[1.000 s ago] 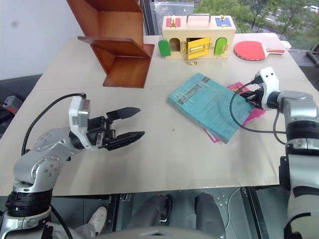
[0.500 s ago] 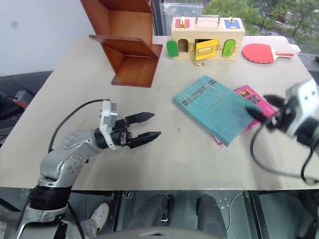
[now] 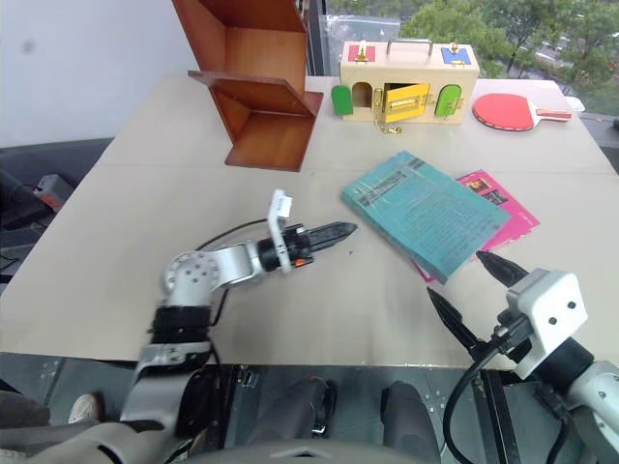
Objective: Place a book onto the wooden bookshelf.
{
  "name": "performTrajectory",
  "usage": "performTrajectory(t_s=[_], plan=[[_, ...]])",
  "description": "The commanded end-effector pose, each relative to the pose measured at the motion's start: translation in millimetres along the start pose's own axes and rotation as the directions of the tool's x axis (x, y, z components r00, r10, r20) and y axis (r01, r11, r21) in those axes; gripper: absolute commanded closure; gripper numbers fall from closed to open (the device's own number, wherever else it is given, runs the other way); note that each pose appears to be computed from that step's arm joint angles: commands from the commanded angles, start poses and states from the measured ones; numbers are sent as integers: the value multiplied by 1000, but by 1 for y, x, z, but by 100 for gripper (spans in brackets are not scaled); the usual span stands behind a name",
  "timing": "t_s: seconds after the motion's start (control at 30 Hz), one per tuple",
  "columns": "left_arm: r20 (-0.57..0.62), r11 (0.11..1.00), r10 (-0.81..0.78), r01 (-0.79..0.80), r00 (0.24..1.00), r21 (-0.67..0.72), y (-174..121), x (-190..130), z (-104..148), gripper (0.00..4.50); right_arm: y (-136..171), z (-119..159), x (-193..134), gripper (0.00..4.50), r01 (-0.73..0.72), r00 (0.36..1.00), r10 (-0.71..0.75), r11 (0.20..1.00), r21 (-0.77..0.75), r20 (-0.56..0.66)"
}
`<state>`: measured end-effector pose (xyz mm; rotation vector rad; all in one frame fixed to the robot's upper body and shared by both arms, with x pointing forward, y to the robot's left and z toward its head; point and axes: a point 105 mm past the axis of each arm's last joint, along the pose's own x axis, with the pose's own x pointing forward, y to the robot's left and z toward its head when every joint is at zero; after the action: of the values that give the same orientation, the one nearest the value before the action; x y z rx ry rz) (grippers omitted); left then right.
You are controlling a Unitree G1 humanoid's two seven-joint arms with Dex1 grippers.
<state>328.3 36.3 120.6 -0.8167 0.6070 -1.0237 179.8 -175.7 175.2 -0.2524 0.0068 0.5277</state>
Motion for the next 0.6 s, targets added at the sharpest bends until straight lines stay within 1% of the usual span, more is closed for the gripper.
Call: performTrajectory(t_s=[0.03, 0.17, 0.23, 0.3, 0.4, 0.43, 0.6], plan=[[19, 995, -24, 26, 1000, -98, -8, 20, 3, 0, 3, 11, -5, 5, 56, 997, -54, 997, -46, 57], [66, 983, -36, 47, 997, -179, -11, 37, 1, 0, 5, 11, -6, 5, 85, 995, -82, 995, -49, 61], [74, 975, -23, 38, 997, -217, -9, 44, -4, 0, 7, 11, -6, 5, 94, 994, -91, 994, -48, 66], [92, 971, -14, 35, 996, -235, -9, 52, -7, 0, 8, 11, -6, 5, 104, 992, -101, 993, -47, 70], [159, 964, 20, 23, 987, -267, -6, 60, 0, 0, 8, 12, -7, 5, 122, 990, -118, 992, -44, 72], [168, 963, 38, 8, 985, -270, -2, 61, 1, 0, 8, 12, -7, 5, 126, 990, -122, 991, -45, 71], [172, 957, 34, 18, 985, -289, 1, 73, -2, 0, 7, 13, -7, 5, 140, 988, -137, 989, -46, 72]])
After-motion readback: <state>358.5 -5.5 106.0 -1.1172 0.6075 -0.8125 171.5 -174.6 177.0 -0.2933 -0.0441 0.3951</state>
